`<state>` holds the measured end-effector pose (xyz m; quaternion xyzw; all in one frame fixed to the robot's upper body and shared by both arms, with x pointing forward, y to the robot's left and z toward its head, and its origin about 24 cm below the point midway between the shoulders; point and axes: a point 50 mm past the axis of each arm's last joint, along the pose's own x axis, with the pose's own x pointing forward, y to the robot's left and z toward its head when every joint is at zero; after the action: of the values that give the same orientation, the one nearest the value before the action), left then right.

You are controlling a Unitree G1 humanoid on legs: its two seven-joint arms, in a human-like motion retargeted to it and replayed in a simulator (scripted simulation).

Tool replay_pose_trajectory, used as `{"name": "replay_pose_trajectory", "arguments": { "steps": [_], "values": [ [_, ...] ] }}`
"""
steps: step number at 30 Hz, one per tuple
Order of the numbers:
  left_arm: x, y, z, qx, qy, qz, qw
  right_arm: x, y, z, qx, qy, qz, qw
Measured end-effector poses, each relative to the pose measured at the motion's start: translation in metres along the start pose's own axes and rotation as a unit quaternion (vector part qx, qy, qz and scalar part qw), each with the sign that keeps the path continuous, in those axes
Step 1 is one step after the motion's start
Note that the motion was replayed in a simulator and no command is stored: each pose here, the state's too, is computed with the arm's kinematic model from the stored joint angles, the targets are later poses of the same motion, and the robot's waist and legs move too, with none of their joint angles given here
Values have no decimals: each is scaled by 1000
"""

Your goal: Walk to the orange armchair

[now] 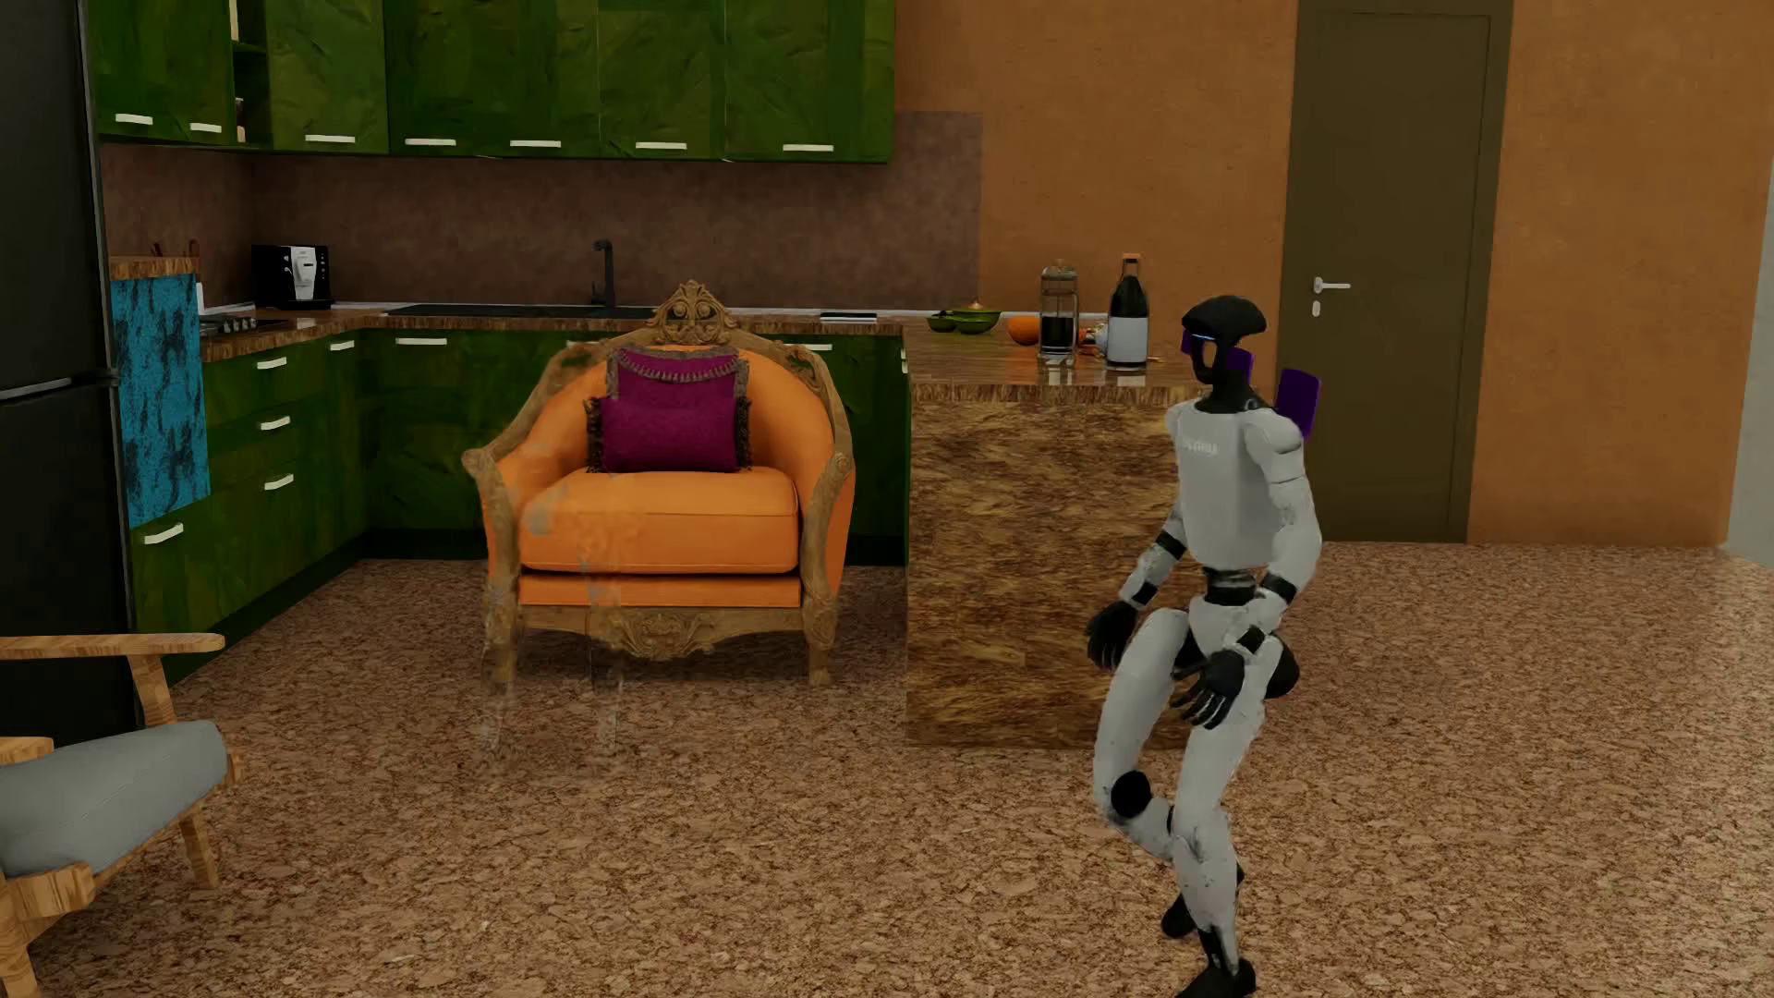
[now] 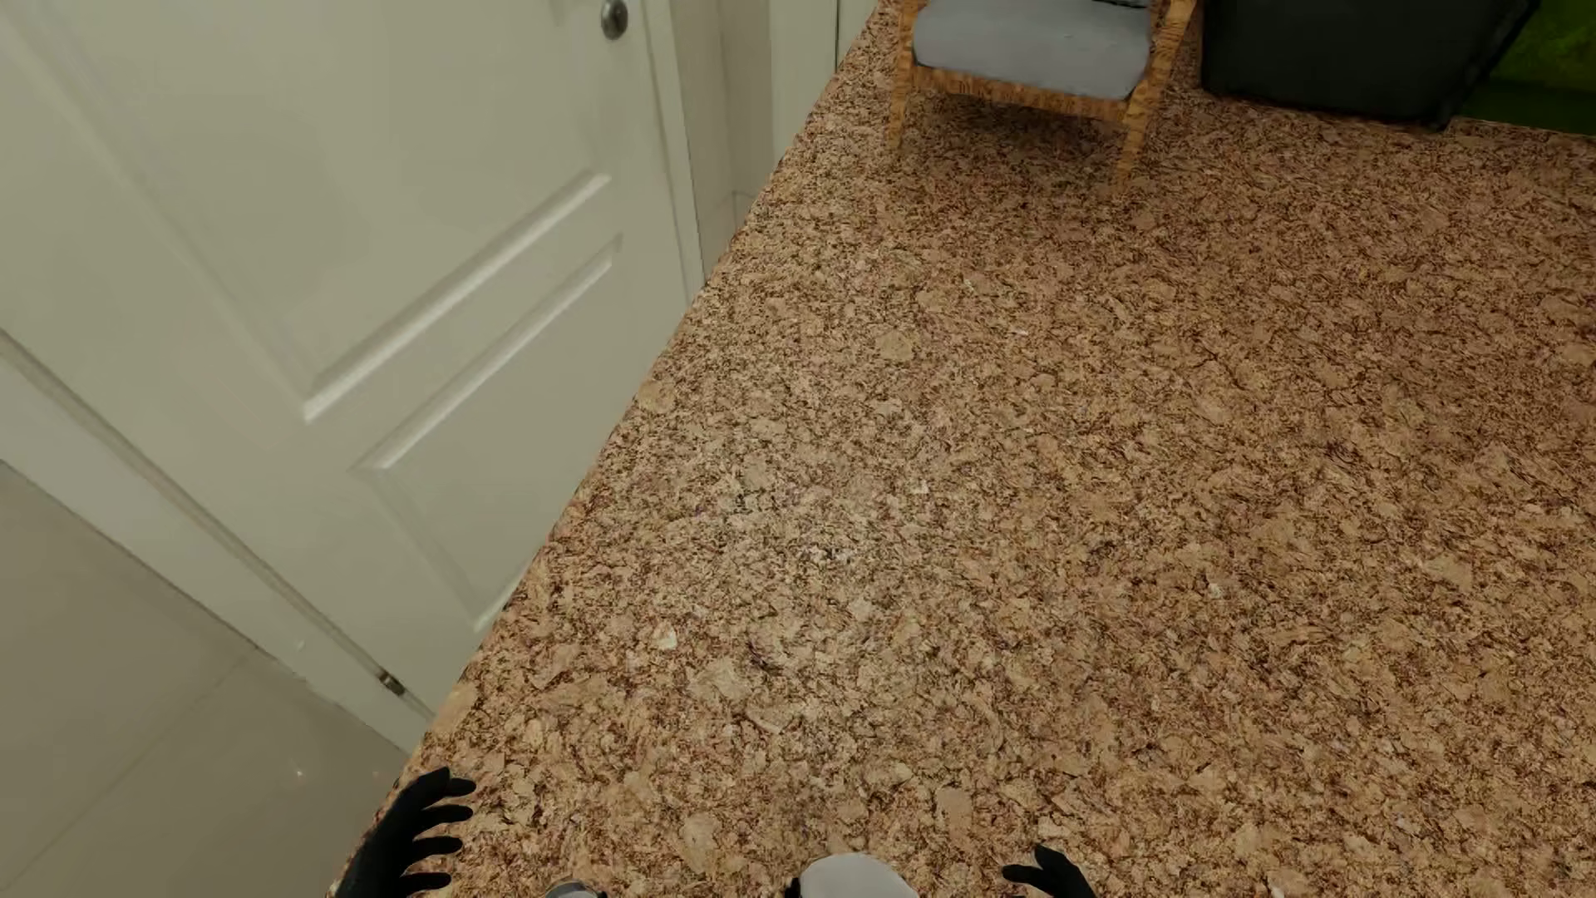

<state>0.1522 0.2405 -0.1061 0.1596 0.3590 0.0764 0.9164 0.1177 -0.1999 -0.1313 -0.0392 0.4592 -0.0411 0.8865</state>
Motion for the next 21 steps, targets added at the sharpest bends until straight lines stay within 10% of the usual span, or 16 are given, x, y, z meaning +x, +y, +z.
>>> {"name": "replay_pose_trajectory", "arguments": {
  "steps": [6,12,18,21],
  "values": [
    [-1,-69,51,-42,-85,-77,993,-20,-27,-63,-56,105,-40,992],
    [-24,-6,-47,1,82,-17,997,10,17,56,-49,-97,-4,994],
    [9,-66,89,-44,-139,-68,987,-24,-16,-68,-54,119,-18,991],
    [-9,-45,7,-4,-41,-71,997,-6,1,-18,2,47,-37,998]
  ]
}}
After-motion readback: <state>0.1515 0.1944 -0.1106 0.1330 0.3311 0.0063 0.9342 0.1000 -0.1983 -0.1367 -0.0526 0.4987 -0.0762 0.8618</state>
